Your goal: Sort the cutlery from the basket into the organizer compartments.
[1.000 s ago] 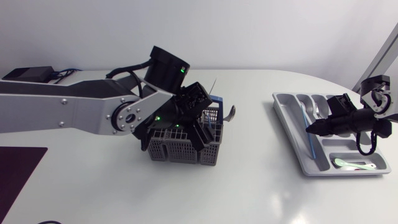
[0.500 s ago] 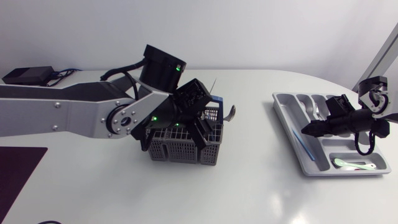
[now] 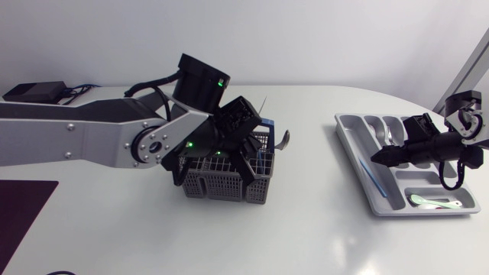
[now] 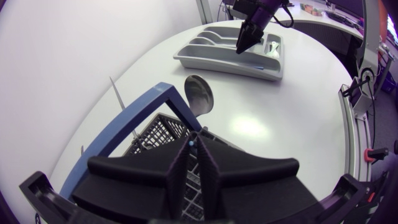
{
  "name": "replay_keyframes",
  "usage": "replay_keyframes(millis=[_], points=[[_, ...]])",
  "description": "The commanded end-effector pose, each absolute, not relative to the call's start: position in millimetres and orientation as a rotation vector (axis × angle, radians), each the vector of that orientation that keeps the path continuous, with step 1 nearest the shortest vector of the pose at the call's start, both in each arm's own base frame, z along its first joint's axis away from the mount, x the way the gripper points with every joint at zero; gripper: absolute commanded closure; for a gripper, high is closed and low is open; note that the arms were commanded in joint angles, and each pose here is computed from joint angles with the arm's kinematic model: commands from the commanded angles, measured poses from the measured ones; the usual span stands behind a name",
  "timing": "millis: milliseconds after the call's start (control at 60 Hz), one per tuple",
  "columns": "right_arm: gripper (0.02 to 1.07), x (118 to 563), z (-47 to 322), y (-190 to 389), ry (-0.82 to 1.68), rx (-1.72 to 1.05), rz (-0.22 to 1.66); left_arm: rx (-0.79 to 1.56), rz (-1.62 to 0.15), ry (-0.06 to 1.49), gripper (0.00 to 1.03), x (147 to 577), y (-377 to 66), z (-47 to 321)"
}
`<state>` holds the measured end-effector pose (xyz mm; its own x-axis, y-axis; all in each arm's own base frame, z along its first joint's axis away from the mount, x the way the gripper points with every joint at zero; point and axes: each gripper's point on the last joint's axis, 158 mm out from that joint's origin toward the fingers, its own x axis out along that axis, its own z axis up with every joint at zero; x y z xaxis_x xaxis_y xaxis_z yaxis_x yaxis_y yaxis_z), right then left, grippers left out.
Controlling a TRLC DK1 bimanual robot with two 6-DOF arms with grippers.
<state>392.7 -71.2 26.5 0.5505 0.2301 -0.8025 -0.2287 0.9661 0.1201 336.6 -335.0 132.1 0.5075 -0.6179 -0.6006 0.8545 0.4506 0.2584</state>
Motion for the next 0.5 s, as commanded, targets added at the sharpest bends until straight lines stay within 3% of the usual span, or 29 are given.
replay_keyframes(millis=[0,167,233,267,300,483], points=[[0.41,387.2,26.0,-67.6,0.946,0.000,0.275,0.562,-0.962,0.497,1.00,336.6,-338.7,125.7],[0.35,383.9,32.2,-64.3,0.930,-0.012,0.285,0.558,-0.979,0.518,1.00,335.3,-339.6,122.7],[0.28,381.5,37.5,-62.7,0.917,-0.026,0.287,0.557,-0.984,0.522,1.00,334.1,-339.6,123.0],[0.16,380.5,43.0,-60.5,0.904,-0.041,0.291,0.555,-0.981,0.518,1.00,335.4,-338.8,126.6],[0.12,379.1,47.5,-58.1,0.893,-0.051,0.294,0.553,-0.981,0.515,1.00,335.5,-338.4,130.3],[0.12,372.6,64.2,-48.6,0.851,-0.098,0.303,0.524,-0.988,0.500,1.00,333.6,-332.7,158.7]])
